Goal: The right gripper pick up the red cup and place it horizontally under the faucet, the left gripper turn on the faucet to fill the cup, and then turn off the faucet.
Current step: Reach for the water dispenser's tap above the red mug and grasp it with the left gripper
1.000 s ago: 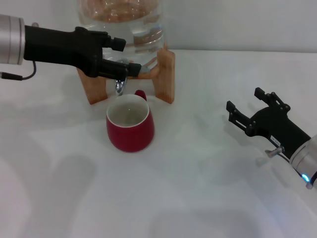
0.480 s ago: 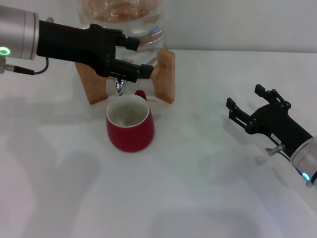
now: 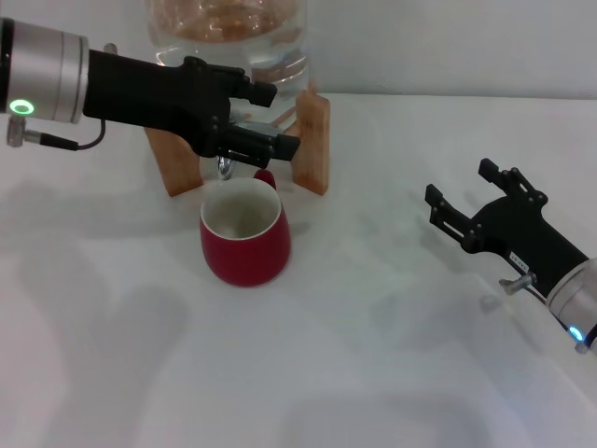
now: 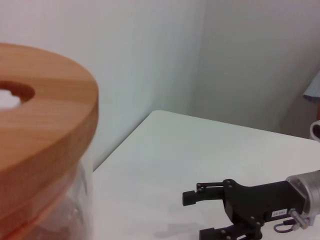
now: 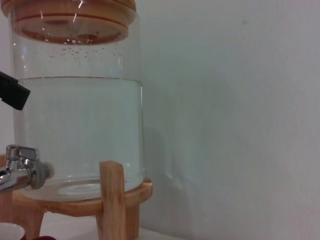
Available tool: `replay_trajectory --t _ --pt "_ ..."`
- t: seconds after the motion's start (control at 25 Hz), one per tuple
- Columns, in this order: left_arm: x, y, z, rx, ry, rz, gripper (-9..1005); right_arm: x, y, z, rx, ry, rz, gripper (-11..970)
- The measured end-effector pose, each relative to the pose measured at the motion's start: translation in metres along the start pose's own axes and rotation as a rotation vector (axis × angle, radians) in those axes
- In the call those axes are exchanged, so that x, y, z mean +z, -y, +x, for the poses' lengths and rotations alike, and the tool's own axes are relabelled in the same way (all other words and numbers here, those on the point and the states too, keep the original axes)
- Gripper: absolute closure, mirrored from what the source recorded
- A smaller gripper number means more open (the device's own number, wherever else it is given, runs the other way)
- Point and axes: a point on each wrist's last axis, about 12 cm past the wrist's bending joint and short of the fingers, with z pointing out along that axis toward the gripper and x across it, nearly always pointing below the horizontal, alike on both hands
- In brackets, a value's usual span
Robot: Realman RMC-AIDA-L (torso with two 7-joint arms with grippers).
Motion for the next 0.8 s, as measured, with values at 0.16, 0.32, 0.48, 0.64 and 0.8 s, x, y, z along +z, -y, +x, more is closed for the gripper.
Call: replay_trajectory --t 0.16,0.32,0.48,0.64,0.8 --pt "0.0006 -0.0007 0.0031 -0.009 -0.001 -0.008 110 -0.0013 -0.0005 0.0005 0.002 0.001 0.000 126" --pt "-0.0006 -0.0023 0.0050 -0.011 -0.002 -0.025 110 -0.0032 -0.0007 0.0017 0.004 -0.002 0.002 126" --pt "0.0002 -0.0050 0.0066 -0.012 -0.015 -0.048 110 -0.0032 -0.0019 0.0015 0.008 0.000 0.000 127" --pt "0.0043 -0.0050 0.0071 -0.009 -0.014 -0.037 110 -0.0041 -0.0032 0.0021 0.011 -0.001 -0.003 127" --pt "0.0059 -0.0057 0.0048 -0.002 -0.014 -0.035 110 -0.0052 -0.0044 0.0029 0.012 -0.002 -0.006 127"
